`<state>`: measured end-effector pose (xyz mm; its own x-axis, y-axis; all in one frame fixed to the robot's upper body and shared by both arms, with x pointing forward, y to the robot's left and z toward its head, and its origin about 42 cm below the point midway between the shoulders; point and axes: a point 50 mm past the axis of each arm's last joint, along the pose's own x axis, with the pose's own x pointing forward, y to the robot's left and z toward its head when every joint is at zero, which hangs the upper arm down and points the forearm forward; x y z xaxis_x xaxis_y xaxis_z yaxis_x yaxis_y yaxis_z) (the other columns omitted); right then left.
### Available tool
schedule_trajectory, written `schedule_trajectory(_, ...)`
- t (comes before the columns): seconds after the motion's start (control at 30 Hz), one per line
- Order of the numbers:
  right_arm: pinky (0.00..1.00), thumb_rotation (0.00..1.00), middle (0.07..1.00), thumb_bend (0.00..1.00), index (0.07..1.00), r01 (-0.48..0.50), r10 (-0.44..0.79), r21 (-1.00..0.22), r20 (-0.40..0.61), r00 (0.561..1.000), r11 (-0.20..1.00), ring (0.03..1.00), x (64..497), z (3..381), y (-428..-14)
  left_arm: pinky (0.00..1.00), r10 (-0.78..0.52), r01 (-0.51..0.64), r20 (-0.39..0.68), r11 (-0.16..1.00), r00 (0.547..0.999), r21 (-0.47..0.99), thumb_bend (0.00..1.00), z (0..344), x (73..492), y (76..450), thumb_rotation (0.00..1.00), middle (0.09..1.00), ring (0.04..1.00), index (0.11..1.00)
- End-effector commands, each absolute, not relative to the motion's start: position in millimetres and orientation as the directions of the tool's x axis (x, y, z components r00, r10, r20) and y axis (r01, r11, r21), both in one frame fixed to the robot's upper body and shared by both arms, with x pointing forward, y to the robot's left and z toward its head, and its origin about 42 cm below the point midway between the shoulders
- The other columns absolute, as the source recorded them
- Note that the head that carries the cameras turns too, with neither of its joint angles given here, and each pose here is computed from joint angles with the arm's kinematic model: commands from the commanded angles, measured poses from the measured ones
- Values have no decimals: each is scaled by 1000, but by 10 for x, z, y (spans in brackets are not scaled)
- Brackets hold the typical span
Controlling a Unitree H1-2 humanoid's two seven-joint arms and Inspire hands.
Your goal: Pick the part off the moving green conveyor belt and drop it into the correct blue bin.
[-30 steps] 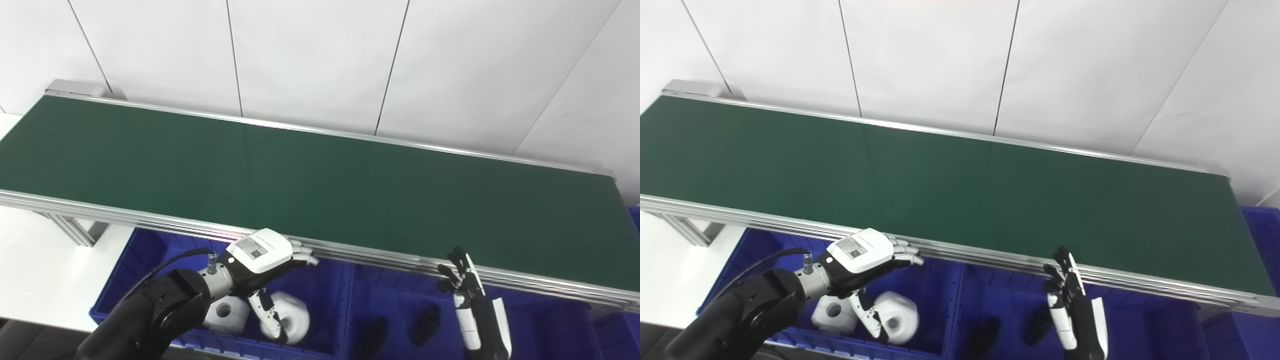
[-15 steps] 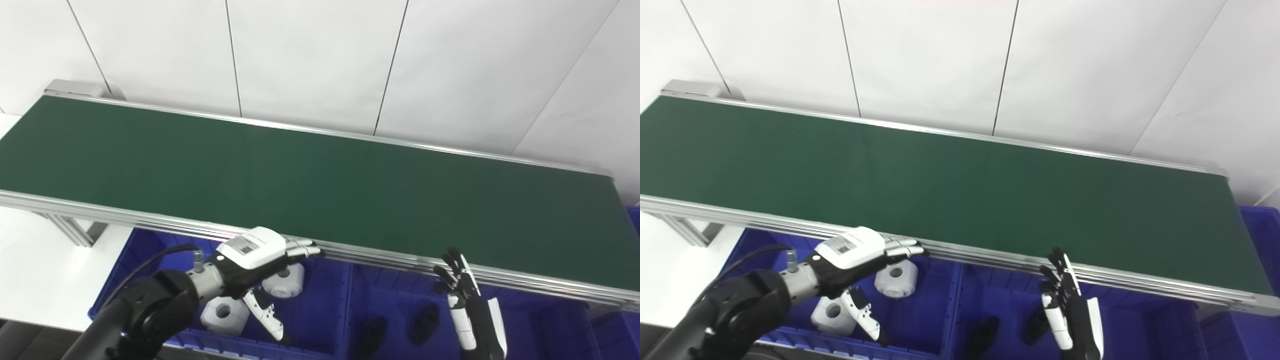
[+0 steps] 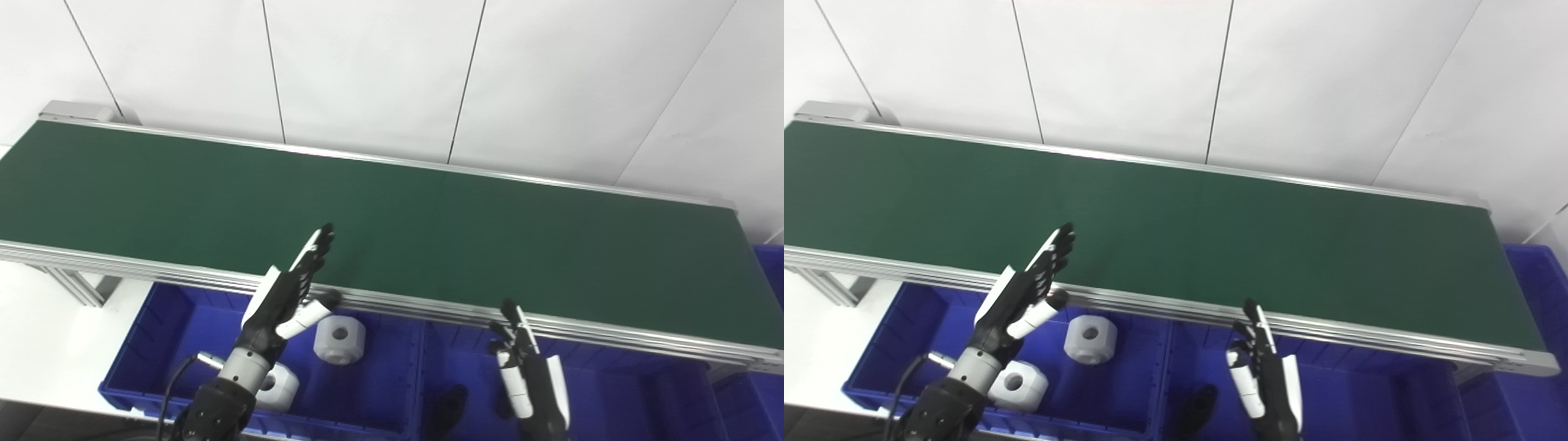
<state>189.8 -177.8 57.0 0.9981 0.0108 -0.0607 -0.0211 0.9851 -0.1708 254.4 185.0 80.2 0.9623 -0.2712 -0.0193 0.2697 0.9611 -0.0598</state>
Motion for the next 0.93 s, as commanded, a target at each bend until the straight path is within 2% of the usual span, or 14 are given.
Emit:
schedule_trajectory(0.0,826,986,963,900,965,2,-7,-161,-27,1000,987,885,1942,655,-1723,1000,-306,310,50,946,951,-97,820,905,2653,1817,796,1000,1000,1000)
schedule_trajectory(0.13,840,992,967,910,961,7,-12,-159,-29,999,987,892,1956,665,-1697,1000,-318,322,61,942,946,-93,783,936,2629,1721,815,1000,1000,1000)
schedule_trajectory(0.43,854,1000,966,920,964,7,-12,-179,-27,1000,984,895,1971,731,-1719,1000,-338,339,89,941,937,0,818,1031,2464,1548,837,1000,1000,1000)
schedule_trajectory(0.53,868,1000,966,918,961,3,-8,-178,-28,1000,984,898,1990,747,-1703,1000,-338,339,86,941,937,-3,854,1054,2449,1543,838,1000,1000,1000)
schedule_trajectory(0.77,863,1000,969,880,960,0,-6,-169,-35,999,986,905,2056,758,-1564,1000,-361,362,103,932,927,6,800,1137,2418,1640,830,1000,1000,1000)
schedule_trajectory(0.9,898,1000,970,896,955,1,-7,-165,-40,999,986,915,2082,739,-1509,1000,-393,396,114,918,912,-6,814,1183,2375,1647,794,1000,1000,1000)
